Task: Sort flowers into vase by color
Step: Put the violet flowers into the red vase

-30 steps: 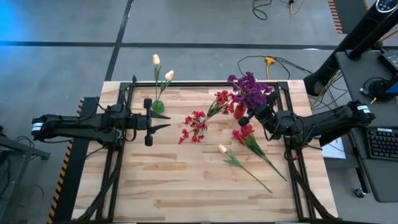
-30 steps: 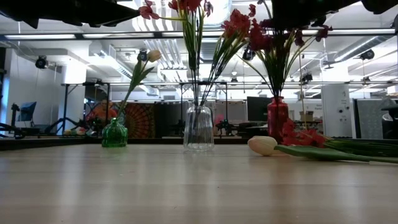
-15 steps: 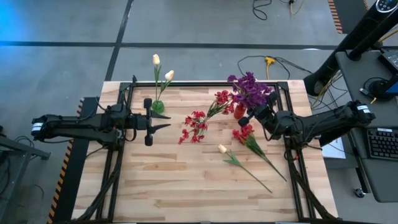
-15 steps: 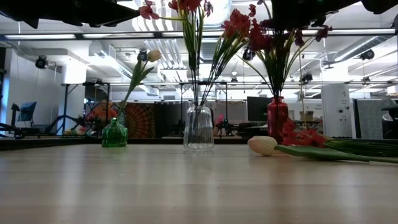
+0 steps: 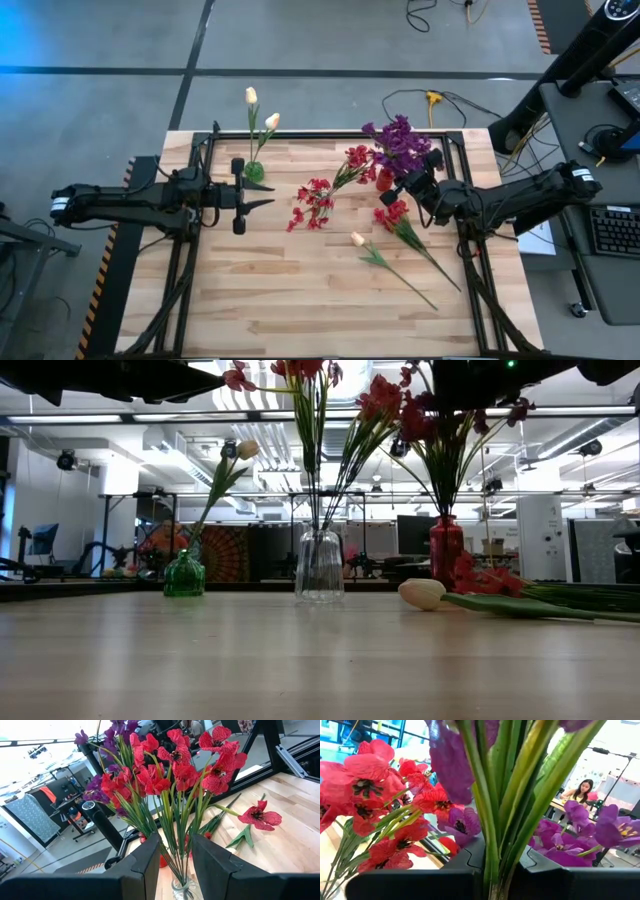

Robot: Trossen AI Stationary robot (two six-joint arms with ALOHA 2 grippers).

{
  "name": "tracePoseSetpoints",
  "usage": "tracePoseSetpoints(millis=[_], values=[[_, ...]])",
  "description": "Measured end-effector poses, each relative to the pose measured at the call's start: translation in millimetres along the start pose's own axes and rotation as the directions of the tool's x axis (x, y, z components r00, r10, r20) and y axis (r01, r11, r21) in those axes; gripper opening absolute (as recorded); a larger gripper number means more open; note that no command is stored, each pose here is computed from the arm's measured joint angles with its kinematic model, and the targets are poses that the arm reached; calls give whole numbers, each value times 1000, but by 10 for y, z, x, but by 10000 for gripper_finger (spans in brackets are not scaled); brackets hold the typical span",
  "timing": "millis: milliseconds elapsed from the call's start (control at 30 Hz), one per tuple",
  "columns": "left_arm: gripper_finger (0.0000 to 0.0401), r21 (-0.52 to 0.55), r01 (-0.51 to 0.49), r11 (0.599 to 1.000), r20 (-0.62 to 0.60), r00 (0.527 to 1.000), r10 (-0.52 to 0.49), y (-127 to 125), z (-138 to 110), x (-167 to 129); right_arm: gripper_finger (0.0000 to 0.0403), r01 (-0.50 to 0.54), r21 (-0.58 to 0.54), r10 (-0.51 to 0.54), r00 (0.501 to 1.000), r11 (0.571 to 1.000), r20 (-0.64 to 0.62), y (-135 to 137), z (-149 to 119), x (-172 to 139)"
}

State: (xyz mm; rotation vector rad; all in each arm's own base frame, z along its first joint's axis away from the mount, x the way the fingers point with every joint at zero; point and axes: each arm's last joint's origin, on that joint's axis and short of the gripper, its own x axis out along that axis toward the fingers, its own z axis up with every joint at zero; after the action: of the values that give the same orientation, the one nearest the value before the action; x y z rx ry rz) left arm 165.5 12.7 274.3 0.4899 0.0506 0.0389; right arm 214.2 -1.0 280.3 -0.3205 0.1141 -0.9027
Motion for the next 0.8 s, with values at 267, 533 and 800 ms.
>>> tracePoseSetpoints(millis=[267,533,800], values=[[95,0,0,1000,-1,1000,0,-1,-1,0,28,2,-8,-3,1000,1000,-11,35,-26,15],[95,0,0,1000,-1,1000,0,0,-1,0,28,2,3,-2,1000,1000,-14,45,-33,19],[95,0,0,1000,-1,1000,0,-1,-1,0,28,6,58,-5,1000,998,-14,43,-32,19]])
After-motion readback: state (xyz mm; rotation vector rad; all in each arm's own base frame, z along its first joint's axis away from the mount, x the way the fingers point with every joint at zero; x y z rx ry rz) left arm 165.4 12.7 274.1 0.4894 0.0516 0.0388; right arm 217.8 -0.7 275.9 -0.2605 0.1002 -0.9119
